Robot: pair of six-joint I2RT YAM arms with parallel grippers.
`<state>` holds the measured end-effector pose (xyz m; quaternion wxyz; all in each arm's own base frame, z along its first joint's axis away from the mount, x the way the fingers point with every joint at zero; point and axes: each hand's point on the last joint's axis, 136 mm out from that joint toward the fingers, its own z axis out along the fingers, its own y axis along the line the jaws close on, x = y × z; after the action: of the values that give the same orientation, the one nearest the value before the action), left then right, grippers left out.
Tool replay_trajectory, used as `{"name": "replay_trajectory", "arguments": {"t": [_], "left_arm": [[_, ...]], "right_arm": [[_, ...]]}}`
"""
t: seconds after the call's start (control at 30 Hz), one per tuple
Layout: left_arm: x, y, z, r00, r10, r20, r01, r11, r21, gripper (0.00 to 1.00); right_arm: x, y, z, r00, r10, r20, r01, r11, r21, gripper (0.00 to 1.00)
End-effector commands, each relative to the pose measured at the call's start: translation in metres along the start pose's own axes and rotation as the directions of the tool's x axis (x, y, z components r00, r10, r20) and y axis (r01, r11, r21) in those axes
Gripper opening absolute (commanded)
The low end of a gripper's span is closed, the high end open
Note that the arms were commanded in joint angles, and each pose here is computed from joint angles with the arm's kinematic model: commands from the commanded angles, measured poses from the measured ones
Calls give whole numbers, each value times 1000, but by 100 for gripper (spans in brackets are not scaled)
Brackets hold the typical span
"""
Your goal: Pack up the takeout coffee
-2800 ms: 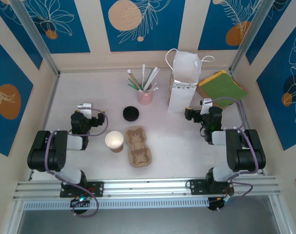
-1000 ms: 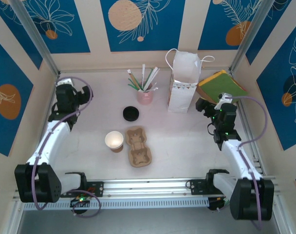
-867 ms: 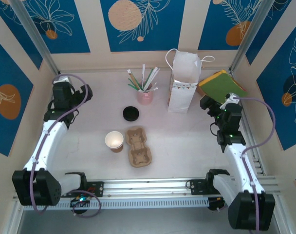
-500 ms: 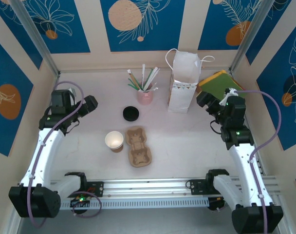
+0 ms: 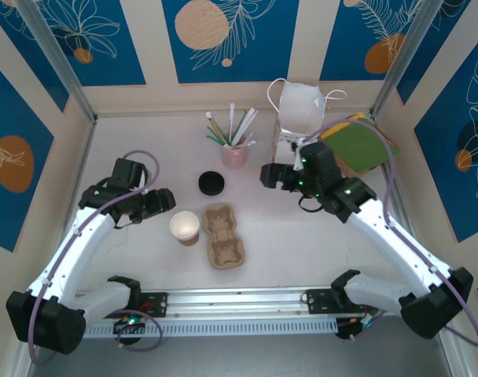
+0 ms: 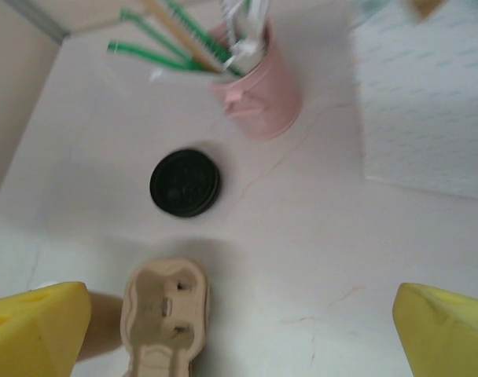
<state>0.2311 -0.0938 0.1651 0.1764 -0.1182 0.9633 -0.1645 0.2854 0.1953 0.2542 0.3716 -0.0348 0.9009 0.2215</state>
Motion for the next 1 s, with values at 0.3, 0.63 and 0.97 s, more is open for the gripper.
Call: {"name": "replay_trajectory", "arguments": {"t": [0.3, 0.63, 0.97], "left_arm": [[45, 4, 29, 977, 81, -196, -106, 987, -118, 34], [46, 7, 36, 973, 86, -216, -122, 980, -160, 17], [43, 2, 32, 976, 76, -205, -106, 985, -140, 2]], "right_arm": [[6, 42, 23, 986, -163, -41, 165, 986, 34, 99], [6, 40, 21, 984, -175, -30, 176, 983, 44, 99], [6, 40, 21, 984, -177, -28, 178, 983, 49, 99]]}}
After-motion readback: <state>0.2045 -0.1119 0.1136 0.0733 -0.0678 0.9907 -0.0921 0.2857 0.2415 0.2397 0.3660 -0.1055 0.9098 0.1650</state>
